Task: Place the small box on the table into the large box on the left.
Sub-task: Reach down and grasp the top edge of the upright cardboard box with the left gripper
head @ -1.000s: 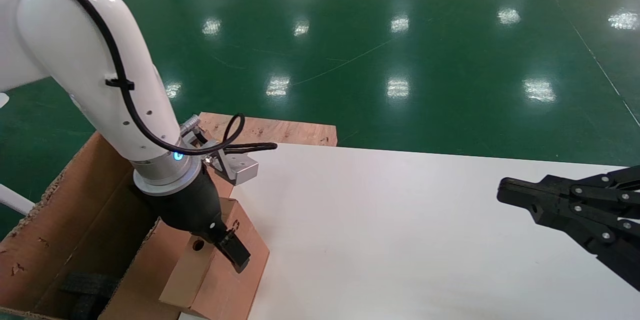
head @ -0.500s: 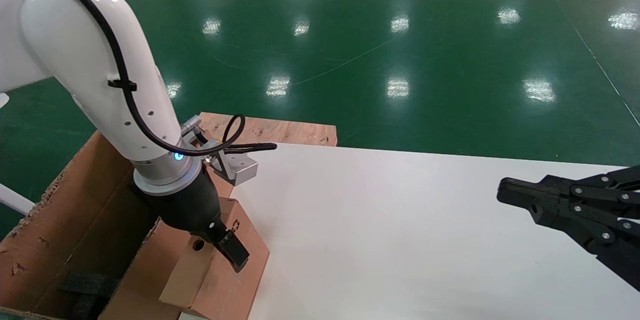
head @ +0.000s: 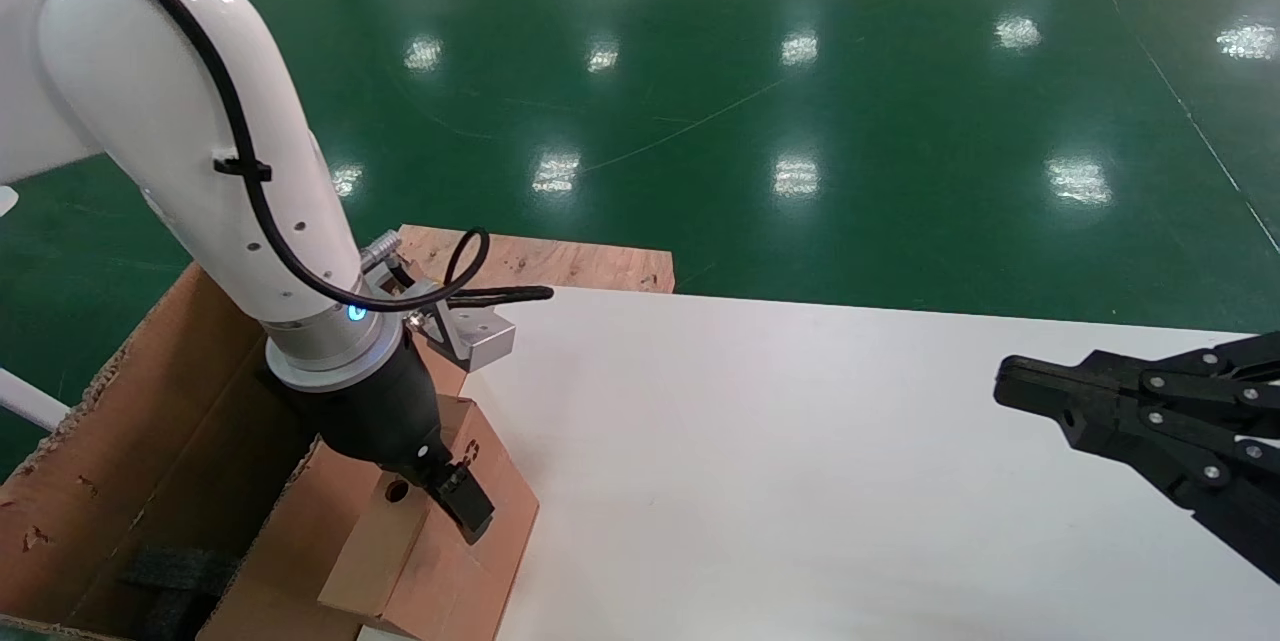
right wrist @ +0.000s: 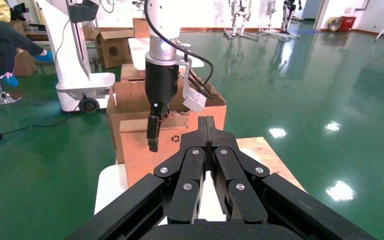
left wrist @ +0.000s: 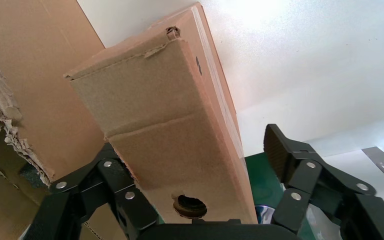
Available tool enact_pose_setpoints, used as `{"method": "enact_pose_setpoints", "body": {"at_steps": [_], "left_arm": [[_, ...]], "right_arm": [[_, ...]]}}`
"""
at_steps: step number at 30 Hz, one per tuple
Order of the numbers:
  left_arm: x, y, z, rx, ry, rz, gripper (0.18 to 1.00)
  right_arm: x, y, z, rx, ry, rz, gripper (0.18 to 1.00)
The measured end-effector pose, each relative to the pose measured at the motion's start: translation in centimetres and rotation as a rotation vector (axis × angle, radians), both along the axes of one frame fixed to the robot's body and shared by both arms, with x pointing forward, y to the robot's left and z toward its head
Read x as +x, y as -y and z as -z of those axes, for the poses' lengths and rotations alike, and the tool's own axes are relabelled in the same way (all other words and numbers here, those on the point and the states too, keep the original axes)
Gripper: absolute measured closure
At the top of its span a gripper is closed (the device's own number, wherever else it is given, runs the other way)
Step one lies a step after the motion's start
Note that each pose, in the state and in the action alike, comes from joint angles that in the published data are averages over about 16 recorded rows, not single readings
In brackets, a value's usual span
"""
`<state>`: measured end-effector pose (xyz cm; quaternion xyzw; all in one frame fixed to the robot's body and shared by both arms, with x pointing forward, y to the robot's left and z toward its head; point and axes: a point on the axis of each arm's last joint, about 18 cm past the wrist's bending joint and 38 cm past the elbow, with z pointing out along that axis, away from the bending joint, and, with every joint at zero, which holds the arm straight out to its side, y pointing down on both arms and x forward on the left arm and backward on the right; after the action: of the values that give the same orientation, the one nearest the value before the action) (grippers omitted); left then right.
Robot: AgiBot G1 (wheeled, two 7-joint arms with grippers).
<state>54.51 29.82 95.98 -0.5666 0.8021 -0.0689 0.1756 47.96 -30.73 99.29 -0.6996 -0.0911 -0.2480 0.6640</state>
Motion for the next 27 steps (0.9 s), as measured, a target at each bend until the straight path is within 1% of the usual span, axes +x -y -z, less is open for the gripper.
{"method": "enact_pose_setpoints", "body": {"at_steps": [6,12,16,19,22,27], "left_arm": [[0.0,0.0,0.0,0.0,0.0,0.0,0.34],[0.0,0.0,0.0,-0.001,0.0,0.0,0.464],[0.0,0.0,-0.1,-0.002,0.0,0.0,0.569],[0.1,0.0,-0.2,-0.003,0.0,0.002,0.632],[0.1,0.1,-0.6,-0.007,0.006,0.009,0.707],[0.4,0.6,-2.5,-0.019,0.045,0.032,0.79]], "right_arm": [[0.0,0.0,0.0,0.0,0.0,0.0,0.988],[0.0,0.0,0.0,0.0,0.0,0.0,0.988],[0.0,0.0,0.0,0.0,0.0,0.0,0.988],[0.0,0.0,0.0,0.0,0.0,0.0,0.988],[0.0,0.0,0.0,0.0,0.0,0.0,0.988],[0.0,0.0,0.0,0.0,0.0,0.0,0.988]]}}
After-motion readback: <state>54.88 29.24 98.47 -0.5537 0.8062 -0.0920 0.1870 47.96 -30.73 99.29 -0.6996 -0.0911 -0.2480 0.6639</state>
